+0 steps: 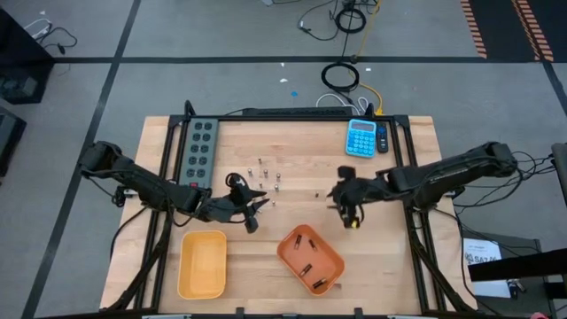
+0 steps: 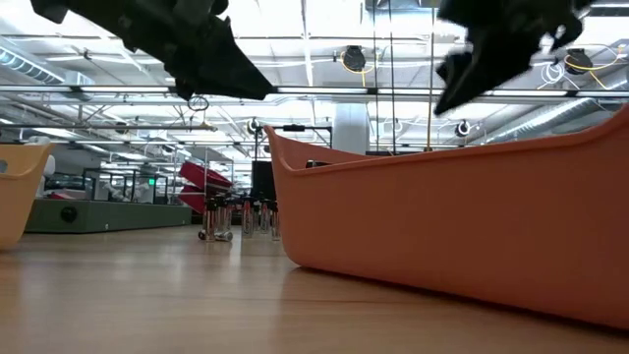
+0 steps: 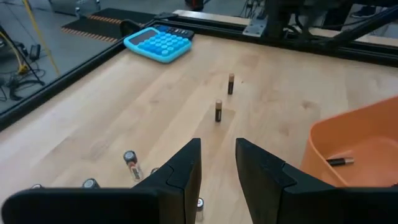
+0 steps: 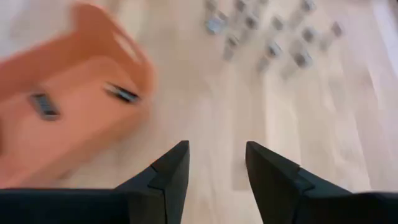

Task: Sort batteries
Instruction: Put the brown battery into the orange bin

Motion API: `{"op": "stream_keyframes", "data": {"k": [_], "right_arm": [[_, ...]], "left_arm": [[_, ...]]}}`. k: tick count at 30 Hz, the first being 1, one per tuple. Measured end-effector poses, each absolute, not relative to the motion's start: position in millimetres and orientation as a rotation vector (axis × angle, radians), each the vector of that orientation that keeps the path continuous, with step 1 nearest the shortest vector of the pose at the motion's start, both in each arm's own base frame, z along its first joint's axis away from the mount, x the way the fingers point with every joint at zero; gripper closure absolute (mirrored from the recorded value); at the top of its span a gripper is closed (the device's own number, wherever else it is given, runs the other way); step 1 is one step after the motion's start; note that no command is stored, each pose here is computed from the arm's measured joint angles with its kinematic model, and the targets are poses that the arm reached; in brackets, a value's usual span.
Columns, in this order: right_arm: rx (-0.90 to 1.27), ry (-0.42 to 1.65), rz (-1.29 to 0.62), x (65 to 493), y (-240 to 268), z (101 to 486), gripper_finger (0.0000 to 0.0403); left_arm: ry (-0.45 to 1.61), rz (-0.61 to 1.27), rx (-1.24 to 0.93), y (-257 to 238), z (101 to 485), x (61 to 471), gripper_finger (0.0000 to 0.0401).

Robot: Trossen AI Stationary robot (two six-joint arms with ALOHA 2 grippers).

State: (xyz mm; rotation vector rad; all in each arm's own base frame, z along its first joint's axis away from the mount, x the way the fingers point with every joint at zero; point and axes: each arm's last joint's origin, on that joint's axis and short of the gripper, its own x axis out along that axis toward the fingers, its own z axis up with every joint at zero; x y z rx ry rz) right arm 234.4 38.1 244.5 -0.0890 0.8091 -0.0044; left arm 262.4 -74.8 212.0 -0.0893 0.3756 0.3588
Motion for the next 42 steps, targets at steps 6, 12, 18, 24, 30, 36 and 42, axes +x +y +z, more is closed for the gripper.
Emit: {"op": "stream_keyframes", "data": {"k": [6, 12, 18, 24, 30, 36, 42], "right_arm": [[0.004, 0.954, -0.160, 221.9, 3.2, 214.0, 0.0245], [0.022, 1.042, -0.237, 219.2, -19.5, 201.1, 0.0208], [0.078, 1.097, -0.206, 224.4, -27.3, 189.3, 0.0196], [0.095, 1.166, -0.182, 232.6, -27.4, 171.7, 0.0198], [0.100, 1.252, -0.185, 237.1, -29.0, 153.7, 0.0199], [0.102, 1.281, -0.182, 243.4, -29.8, 139.9, 0.0199], [0.099, 1.277, -0.180, 246.3, -31.1, 136.2, 0.0200]], "left_arm": [[0.375, 0.343, -0.023, -75.0, 213.2, 263.0, 0.0290], [0.378, 0.339, 0.001, -75.0, 213.3, 263.1, 0.0290], [0.391, 0.337, 0.006, -74.6, 210.9, 262.0, 0.0290], [0.405, 0.335, 0.010, -74.2, 206.2, 259.8, 0.0290], [0.408, 0.331, 0.011, -74.6, 205.7, 259.5, 0.0290], [0.409, 0.331, 0.012, -74.6, 205.4, 259.4, 0.0290], [0.409, 0.330, 0.012, -74.6, 205.4, 259.3, 0.0290]]}}
